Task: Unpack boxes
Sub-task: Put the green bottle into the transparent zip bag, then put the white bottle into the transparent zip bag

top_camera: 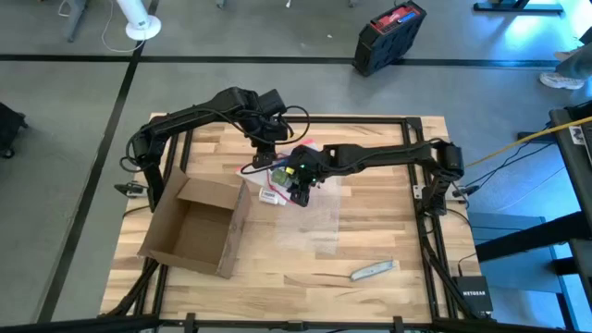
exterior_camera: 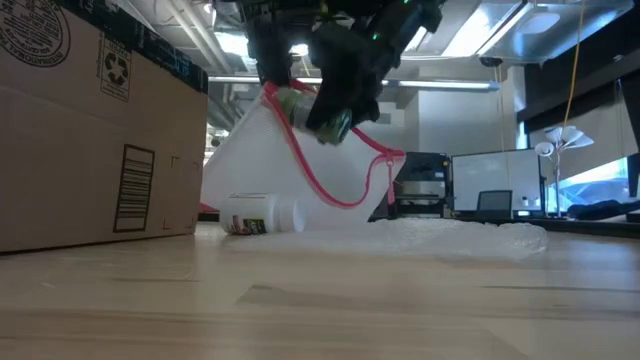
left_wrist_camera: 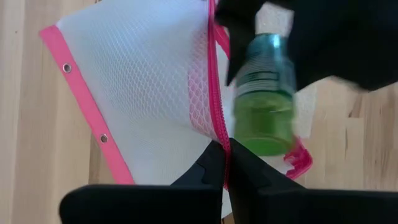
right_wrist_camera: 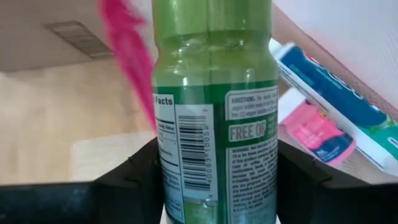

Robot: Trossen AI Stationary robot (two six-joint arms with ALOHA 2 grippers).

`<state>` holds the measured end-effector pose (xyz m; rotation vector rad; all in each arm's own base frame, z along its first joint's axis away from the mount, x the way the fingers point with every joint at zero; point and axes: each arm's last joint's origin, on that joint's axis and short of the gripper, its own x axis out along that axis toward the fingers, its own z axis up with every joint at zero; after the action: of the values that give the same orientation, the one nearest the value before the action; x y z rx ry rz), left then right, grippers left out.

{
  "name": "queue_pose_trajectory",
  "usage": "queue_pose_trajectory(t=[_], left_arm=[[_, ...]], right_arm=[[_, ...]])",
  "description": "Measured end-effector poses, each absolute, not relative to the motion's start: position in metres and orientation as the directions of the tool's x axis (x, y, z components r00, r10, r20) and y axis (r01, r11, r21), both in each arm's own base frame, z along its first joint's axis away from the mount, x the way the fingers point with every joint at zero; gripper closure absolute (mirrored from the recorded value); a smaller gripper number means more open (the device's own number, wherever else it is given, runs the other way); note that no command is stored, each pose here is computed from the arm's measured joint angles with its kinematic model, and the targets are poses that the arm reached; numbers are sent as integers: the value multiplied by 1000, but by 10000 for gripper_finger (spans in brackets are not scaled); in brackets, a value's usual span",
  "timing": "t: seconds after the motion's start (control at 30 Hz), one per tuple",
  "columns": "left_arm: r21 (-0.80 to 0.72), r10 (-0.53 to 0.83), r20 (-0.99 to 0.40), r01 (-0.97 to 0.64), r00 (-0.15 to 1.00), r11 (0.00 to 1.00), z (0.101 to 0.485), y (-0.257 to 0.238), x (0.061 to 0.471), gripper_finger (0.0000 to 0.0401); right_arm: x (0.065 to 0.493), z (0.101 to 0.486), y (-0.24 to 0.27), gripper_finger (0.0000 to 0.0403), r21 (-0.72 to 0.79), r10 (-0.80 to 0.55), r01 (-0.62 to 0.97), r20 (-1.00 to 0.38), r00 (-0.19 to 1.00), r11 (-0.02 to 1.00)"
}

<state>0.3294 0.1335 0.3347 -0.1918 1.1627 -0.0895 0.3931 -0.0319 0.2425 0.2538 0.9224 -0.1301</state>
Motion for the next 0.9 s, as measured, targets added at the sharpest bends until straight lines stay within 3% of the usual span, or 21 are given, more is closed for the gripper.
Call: queue_pose_trajectory(t=[0.13,0.33,0.53,0.67,0.77,0.9], left_arm=[[-199,-172,-903,-30,394,980,335,131,330,401],[-201,-177,-904,-24,388,979,335,128,331,401],[-203,-179,-906,-22,384,979,334,126,332,401],[-204,-181,-908,-23,378,979,334,125,331,401],[-207,-185,-907,-19,377,978,334,125,331,401],[-206,-188,-907,-6,378,979,334,125,331,401]], right_arm=[[400,224,-35,188,87,-97,295,-825,557,952],[407,208,-53,176,82,-130,346,-827,548,935],[408,209,-70,82,112,-180,445,-807,562,889],[404,215,-74,33,173,-134,446,-806,576,878],[400,224,-68,30,193,-121,452,-807,578,871],[391,243,-51,56,188,-107,416,-801,589,890]])
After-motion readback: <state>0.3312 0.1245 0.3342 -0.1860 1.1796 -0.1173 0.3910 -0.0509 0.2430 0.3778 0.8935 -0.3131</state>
